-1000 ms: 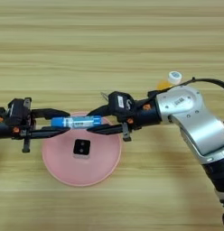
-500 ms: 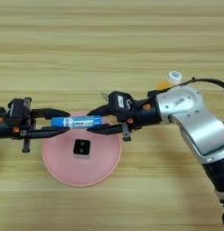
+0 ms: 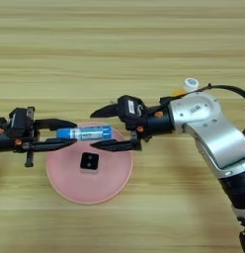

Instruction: Move the objects on the table

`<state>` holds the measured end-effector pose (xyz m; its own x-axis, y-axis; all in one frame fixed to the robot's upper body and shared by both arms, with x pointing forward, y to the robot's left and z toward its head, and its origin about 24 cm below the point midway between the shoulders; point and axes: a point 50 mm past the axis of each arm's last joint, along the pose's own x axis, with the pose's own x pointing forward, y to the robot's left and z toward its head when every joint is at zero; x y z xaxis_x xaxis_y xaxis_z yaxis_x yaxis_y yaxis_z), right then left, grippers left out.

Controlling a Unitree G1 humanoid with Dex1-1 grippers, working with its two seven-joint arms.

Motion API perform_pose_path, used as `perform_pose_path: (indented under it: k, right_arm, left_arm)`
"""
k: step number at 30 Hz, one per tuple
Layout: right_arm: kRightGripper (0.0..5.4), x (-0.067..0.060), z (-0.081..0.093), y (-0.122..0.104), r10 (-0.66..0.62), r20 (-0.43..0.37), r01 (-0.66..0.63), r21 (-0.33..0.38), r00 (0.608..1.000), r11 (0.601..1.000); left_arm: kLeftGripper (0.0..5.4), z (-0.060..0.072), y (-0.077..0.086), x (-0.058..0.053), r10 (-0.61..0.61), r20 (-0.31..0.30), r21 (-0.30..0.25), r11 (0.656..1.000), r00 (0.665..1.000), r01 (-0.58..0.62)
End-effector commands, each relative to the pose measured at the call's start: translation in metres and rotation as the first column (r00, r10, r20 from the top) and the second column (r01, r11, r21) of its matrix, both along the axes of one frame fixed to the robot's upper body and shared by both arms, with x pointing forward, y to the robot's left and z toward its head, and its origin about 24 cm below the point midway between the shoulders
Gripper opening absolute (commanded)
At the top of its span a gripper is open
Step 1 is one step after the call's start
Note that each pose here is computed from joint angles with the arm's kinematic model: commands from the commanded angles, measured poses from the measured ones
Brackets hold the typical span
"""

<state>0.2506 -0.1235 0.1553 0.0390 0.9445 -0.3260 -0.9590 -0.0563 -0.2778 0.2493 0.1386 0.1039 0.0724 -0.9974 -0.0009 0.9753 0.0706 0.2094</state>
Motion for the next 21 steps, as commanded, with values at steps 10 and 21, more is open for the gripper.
perform_pose_path:
  k: [10, 21]
  right_arm:
    - [4.89, -0.006, 0.022, -0.009, -0.134, 0.007, 0.128, 0.248, 0.991, 0.96]
    - [5.4, -0.002, 0.012, -0.024, -0.411, -0.036, 0.38, 0.46, 0.911, 0.802]
  left_arm:
    - [1.35, 0.001, 0.012, 0.01, 0.151, 0.019, -0.049, 0.987, 0.988, -0.15]
    - [1.35, -0.002, 0.027, 0.018, 0.352, 0.034, -0.098, 0.932, 0.935, -0.348]
